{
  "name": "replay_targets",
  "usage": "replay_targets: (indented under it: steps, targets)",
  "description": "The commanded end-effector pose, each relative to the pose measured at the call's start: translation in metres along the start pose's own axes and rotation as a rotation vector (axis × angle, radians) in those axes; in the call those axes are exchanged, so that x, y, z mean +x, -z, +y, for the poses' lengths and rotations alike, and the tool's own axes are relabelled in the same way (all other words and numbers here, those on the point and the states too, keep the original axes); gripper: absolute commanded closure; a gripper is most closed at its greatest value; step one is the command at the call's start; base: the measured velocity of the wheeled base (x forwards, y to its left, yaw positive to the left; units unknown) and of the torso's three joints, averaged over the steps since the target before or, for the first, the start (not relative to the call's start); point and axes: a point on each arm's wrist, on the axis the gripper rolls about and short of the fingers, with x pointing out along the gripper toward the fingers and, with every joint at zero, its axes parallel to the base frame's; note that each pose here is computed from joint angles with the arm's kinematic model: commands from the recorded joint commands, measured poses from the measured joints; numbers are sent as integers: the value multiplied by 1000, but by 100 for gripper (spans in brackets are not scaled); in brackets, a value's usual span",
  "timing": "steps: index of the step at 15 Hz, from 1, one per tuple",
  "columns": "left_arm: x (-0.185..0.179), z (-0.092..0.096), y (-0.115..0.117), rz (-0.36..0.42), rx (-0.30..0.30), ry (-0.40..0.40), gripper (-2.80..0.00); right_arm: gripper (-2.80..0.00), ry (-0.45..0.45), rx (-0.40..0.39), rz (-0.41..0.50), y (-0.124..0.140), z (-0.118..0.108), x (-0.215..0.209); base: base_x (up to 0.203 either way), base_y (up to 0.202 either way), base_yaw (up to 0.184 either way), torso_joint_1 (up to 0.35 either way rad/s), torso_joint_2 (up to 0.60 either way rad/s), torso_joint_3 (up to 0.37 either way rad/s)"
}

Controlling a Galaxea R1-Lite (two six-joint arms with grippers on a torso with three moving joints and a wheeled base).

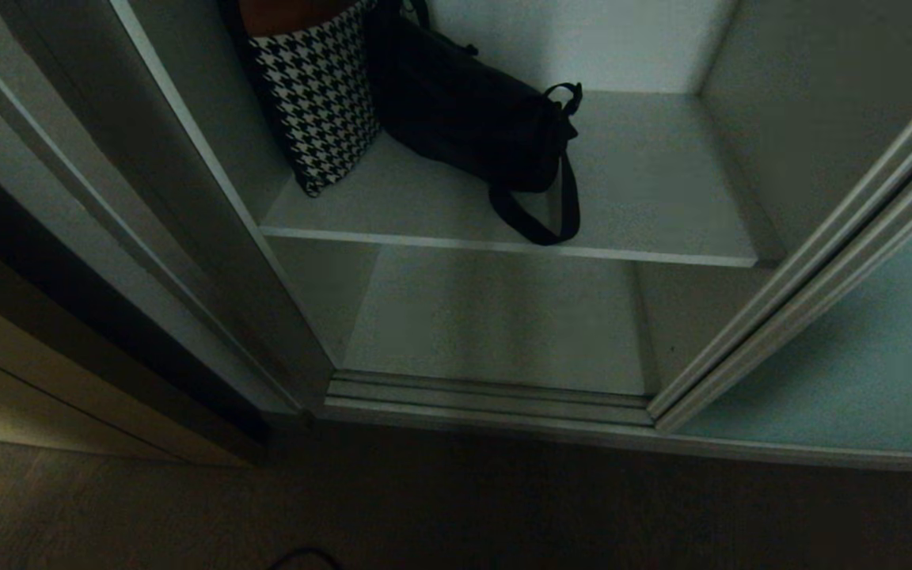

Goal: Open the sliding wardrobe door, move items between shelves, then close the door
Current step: Close the door

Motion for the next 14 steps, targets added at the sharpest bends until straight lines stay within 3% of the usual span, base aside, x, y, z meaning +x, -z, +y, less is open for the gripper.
replay_targets:
  steps: [1,4,8,12,14]
  targets:
    - [0,0,0,1,0,0,0,0,3,0,-29,-8,0,-3,0,0,0,0,0,0]
    - [0,0,0,1,-3,0,0,0,9,55,-114,-67,0,-30,0,0,0,0,0,0]
    - [0,0,0,1,-5,0,0,0,4,85,-85,-132,0,-91,0,0,0,0,0,0]
    - [0,0,0,1,-5,0,0,0,-39,126,55,-169,1,-114,0,0,0,0,0,0]
    - [0,0,0,1,-5,0,0,0,-70,226,110,-187,1,-109,0,0,0,0,0,0]
